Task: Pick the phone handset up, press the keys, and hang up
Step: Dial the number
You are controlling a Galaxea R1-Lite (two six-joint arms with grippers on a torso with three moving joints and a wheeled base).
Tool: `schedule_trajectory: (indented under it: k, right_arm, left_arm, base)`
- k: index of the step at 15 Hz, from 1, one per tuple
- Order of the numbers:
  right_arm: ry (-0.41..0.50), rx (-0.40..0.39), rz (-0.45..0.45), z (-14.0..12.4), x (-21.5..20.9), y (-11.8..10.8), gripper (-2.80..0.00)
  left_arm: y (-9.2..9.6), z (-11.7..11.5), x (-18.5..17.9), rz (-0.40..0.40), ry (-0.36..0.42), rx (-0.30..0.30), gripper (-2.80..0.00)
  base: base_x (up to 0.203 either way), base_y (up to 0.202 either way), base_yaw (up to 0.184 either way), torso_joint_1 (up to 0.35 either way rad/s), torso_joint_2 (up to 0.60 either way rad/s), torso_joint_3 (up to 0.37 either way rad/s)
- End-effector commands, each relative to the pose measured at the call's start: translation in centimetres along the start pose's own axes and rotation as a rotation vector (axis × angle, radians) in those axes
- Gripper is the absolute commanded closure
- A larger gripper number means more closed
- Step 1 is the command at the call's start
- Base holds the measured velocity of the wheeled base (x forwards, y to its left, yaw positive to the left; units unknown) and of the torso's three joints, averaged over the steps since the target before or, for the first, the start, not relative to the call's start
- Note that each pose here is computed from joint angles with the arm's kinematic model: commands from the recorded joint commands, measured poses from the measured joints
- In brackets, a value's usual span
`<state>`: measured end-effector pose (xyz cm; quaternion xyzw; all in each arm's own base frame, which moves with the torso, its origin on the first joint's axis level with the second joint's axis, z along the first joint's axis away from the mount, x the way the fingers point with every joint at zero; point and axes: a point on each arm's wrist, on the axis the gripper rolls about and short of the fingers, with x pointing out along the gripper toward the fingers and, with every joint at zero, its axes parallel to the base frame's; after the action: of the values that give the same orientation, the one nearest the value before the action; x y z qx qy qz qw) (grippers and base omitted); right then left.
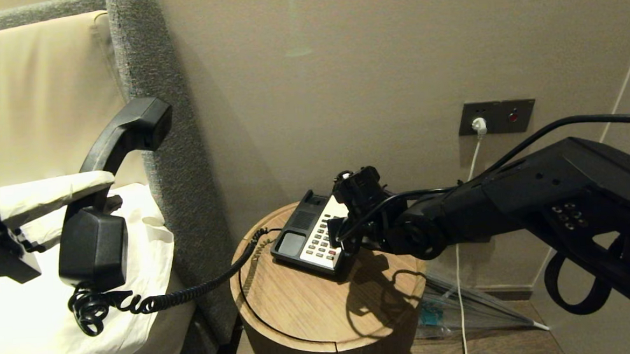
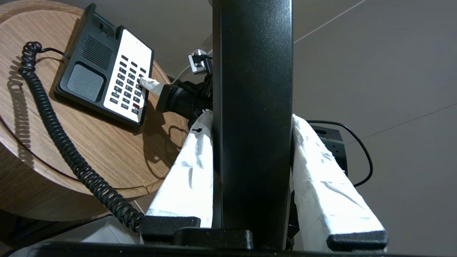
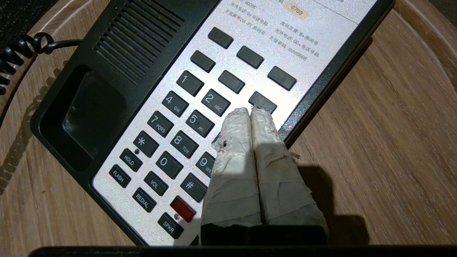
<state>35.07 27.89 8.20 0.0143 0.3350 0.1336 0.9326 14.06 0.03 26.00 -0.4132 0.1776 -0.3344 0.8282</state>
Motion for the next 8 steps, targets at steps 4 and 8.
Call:
schedule_trajectory:
  k: [4, 8]
  right_arm:
    - [-0.042, 0.008, 0.027, 1.2, -1.4, 0.6, 0.00]
    - [-0.032, 0.003, 0.041, 0.9, -2.2, 1.0, 0.00]
  left_arm:
    - [-0.2, 0.0, -0.1, -0.007, 0.000, 0.001, 0.00]
    - [-0.2, -0.1, -0.2, -0.007, 0.002, 0.000, 0.00]
  base:
    - [0.000, 0.000, 0.000, 0.000, 0.00, 0.000]
    - [0.000, 0.000, 0.000, 0.000, 0.00, 0.000]
